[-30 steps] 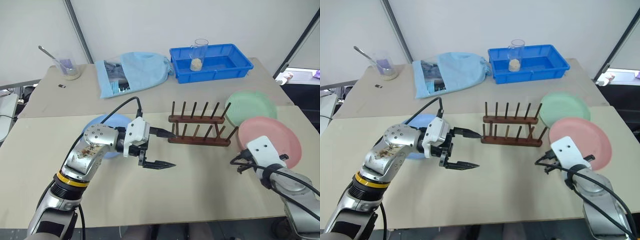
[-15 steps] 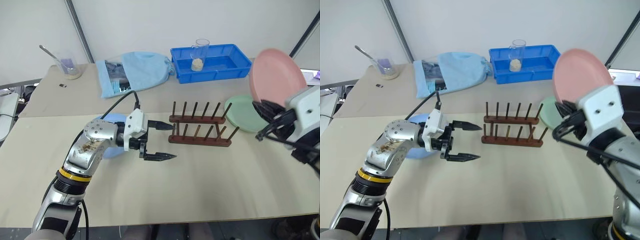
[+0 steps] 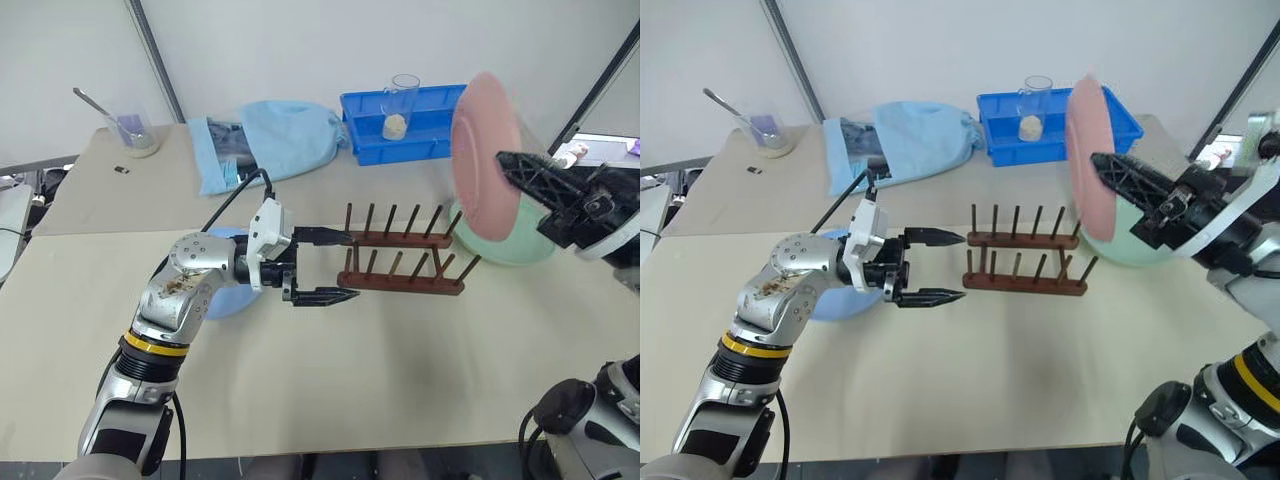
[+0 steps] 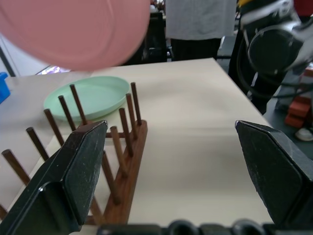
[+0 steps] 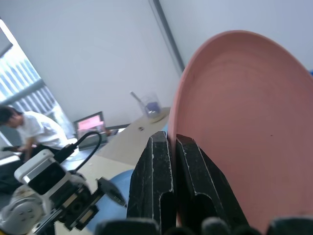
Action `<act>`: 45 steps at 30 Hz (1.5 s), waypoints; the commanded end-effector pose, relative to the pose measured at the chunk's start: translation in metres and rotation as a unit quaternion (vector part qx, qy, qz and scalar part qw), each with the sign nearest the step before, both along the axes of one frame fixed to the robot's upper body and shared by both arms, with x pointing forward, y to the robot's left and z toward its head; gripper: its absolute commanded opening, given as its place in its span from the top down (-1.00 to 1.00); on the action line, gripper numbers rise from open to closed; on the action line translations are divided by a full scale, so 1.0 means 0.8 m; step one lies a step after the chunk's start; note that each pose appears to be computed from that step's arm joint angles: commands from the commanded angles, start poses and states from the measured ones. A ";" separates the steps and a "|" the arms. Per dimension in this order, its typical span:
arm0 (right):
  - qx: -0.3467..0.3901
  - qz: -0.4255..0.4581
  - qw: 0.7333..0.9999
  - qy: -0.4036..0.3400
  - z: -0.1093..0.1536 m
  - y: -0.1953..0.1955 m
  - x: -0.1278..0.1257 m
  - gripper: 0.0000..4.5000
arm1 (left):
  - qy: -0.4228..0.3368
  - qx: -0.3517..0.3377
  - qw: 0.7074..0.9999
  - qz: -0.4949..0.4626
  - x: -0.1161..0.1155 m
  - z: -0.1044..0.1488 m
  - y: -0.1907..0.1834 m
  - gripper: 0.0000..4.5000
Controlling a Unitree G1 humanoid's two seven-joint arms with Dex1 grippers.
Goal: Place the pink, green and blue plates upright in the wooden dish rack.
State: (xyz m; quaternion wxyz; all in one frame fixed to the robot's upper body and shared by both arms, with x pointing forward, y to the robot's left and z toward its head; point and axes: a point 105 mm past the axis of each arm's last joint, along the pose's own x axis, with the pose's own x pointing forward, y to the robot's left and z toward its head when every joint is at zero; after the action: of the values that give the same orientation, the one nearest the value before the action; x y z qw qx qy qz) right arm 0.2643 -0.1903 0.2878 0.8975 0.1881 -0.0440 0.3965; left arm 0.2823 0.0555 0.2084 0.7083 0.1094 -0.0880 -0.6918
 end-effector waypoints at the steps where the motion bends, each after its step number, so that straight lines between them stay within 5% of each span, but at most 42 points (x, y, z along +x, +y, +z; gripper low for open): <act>1: 0.028 -0.001 1.000 -0.014 0.011 -0.002 -0.009 0.99 | -0.017 -0.008 1.000 -0.011 -0.008 0.014 0.001 -1.00; 27: 0.117 -0.062 0.985 0.114 -0.006 -0.045 0.054 0.99 | -0.017 -0.020 0.999 -0.021 -0.012 0.019 -0.001 -1.00; 35: 0.116 -0.111 0.981 0.111 -0.002 -0.063 0.065 -0.22 | -0.018 -0.020 1.000 -0.014 -0.012 0.016 0.000 -1.00; 40: 0.087 -0.160 0.982 0.044 0.040 -0.091 0.055 -0.98 | -0.014 -0.021 1.000 -0.006 -0.013 0.014 0.001 -1.00; 45: -0.117 -0.200 0.973 0.003 0.036 -0.109 0.044 -0.98 | -0.005 -0.013 1.000 -0.006 -0.016 0.010 0.002 -1.00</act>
State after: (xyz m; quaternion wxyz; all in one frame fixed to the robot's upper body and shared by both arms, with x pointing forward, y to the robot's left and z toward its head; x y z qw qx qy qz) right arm 0.3046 -0.2834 0.3130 0.9716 0.1358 -0.0268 0.1920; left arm 0.2755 0.0571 0.2070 0.7113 0.0956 -0.0835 -0.6913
